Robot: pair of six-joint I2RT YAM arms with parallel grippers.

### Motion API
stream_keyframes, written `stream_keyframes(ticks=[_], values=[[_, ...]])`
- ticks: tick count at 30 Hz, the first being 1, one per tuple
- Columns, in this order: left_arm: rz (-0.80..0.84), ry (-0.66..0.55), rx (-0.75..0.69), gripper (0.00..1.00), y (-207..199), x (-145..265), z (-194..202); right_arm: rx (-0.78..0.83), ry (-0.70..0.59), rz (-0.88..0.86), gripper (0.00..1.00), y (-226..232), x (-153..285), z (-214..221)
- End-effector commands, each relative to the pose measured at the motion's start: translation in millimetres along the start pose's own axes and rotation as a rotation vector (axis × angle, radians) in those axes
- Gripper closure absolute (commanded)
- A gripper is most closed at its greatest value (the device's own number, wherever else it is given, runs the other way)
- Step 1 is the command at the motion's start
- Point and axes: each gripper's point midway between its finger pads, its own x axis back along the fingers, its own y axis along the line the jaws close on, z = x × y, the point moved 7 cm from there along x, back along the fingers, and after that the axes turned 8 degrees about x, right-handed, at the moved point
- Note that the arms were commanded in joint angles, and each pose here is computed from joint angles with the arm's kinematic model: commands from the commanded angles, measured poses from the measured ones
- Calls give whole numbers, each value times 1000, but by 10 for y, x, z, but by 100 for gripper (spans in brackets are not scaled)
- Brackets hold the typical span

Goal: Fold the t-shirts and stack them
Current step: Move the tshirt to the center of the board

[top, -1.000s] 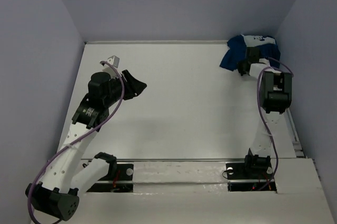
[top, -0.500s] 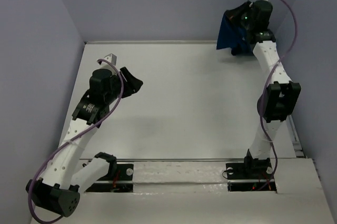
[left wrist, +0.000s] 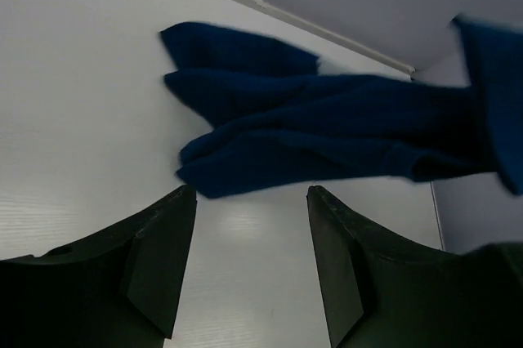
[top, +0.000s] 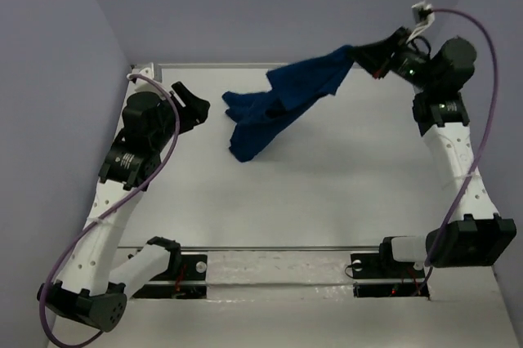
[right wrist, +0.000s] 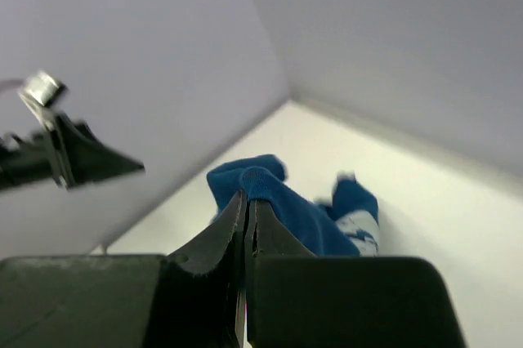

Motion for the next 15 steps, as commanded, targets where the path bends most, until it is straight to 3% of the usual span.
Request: stream_keyframes(ticks=[1,2,5,10,15], values=[[-46,-38,-10,42,64,116,-51,-236,233,-53,100,-284,269,1371],[-59,-22,-5,40,113,109,6,-308,252,-26,100,-242,436,1705],[-121,48,15,40,378,14,287,-361,280,23,100,-152,690,2095],[-177,190,55,41,758,-277,786,-390,363,86,100,-85,860,2258],[-194,201,84,45,876,-636,896,-435,410,142,100,17,1031,2389]])
